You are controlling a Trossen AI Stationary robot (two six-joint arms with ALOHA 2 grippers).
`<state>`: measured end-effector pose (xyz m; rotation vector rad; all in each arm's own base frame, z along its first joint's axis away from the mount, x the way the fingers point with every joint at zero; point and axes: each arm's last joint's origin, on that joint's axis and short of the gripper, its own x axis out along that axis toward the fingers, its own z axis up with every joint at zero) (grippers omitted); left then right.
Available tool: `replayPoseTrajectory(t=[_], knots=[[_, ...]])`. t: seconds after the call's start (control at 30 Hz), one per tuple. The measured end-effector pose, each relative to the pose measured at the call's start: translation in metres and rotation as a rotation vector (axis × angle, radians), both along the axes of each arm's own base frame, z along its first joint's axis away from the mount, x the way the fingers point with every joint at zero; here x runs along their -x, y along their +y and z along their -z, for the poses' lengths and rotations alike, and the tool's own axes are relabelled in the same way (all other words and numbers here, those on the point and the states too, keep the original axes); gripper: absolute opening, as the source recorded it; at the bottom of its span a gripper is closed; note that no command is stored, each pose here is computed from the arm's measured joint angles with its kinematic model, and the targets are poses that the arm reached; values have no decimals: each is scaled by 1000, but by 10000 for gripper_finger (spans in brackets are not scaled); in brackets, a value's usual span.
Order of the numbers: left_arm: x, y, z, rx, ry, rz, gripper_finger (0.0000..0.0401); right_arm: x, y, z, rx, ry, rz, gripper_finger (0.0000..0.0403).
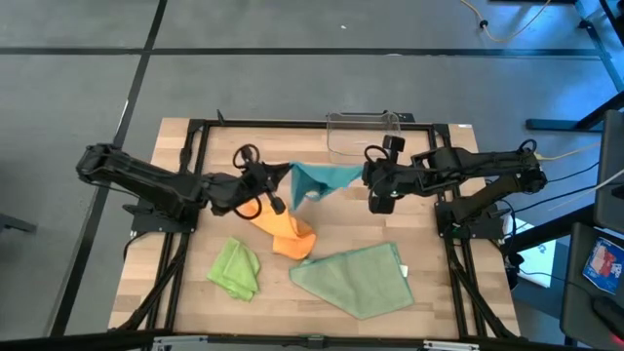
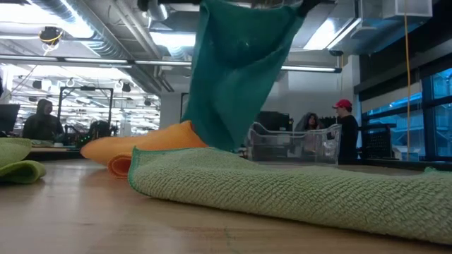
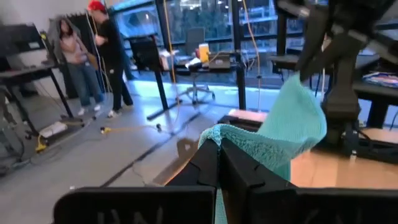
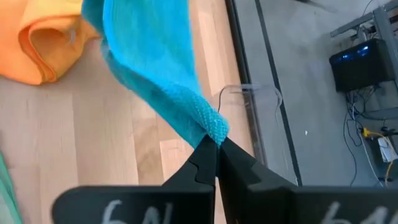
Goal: Fold microfiber towels
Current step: Fold the blue microfiber cloth
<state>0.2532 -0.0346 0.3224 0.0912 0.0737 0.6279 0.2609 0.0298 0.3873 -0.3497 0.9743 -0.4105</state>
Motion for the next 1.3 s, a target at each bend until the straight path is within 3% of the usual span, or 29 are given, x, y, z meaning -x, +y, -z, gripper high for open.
replayPoseTrajectory(t=[0.3,0.7,0.83,1.0,1.17,1.3], knots=[[2,2,-6,-17,70,-55,0,13,-2,6,-43,96,86,6],[2,1,6,78,91,-61,0,4,10,6,-387,77,-91,6],[1,1,5,83,85,-47,0,0,11,4,-410,43,-131,6],[2,2,4,78,75,-79,0,3,9,5,-350,57,-89,6],[2,2,4,78,75,-81,0,2,9,5,-359,57,-90,6],[1,0,4,120,61,10,0,3,11,6,-423,76,-136,6]])
